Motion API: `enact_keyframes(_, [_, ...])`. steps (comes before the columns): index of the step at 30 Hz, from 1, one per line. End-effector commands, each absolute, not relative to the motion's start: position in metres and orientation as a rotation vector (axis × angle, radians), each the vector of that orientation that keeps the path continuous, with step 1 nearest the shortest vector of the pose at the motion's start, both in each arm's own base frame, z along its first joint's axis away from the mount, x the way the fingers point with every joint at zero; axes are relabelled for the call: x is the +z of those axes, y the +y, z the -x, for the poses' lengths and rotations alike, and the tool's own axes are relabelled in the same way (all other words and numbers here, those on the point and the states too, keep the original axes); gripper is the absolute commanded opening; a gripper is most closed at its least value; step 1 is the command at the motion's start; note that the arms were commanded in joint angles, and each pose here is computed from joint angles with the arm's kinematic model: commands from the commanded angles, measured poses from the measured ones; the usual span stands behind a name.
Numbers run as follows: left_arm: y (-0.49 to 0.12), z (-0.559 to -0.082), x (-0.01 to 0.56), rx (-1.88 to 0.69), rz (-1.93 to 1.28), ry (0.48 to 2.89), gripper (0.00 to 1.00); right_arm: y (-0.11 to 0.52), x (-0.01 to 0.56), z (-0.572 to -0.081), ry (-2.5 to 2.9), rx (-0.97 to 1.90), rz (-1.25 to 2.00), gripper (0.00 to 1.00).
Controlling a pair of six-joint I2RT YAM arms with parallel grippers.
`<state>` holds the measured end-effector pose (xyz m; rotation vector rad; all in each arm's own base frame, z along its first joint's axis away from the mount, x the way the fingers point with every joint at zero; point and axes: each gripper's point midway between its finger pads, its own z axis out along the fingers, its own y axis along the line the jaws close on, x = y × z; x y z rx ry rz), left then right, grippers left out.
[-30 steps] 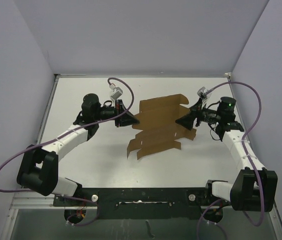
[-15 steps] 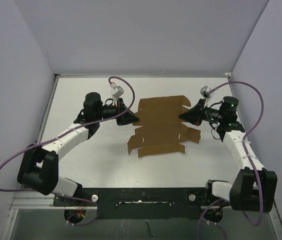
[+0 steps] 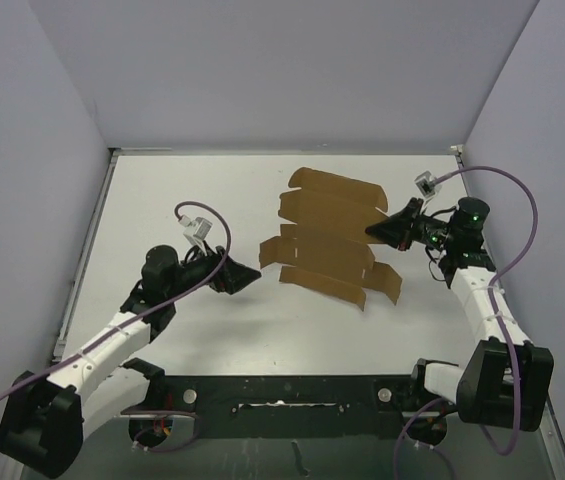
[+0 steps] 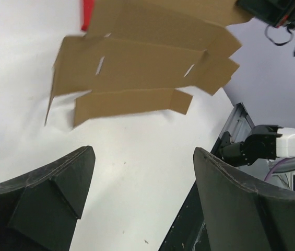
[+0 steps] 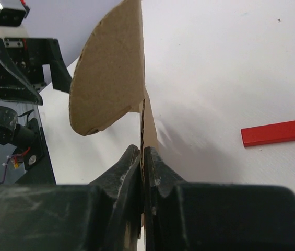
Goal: Fold the paper box
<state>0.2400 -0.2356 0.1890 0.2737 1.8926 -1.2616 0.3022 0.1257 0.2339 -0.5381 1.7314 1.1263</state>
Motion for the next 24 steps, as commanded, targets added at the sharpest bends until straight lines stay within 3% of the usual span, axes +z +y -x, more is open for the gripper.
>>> enact_keyframes(1, [-0.217, -0.244, 0.185, -1.233, -0.018, 1.855, 0.76, 0.112, 0.254, -0.307, 1.681, 1.038, 0.512, 0.00])
enact_keyframes(6, [-0.216, -0.242, 0.178, -1.248, 0.074, 1.873, 0.76, 0.101, 0.256, -0.311, 1.688, 0.945, 0.499, 0.00])
enact_keyframes(19, [-0.263, -0.274, 0.153, -1.090, -0.083, 1.916, 0.76, 0.091, 0.247, -0.317, 1.713, 0.912, 0.498, 0.00])
enact_keyframes(24, [-0.282, -0.288, 0.139, -0.982, -0.168, 1.951, 0.68, 0.087, 0.241, -0.322, 1.739, 0.902, 0.481, 0.00])
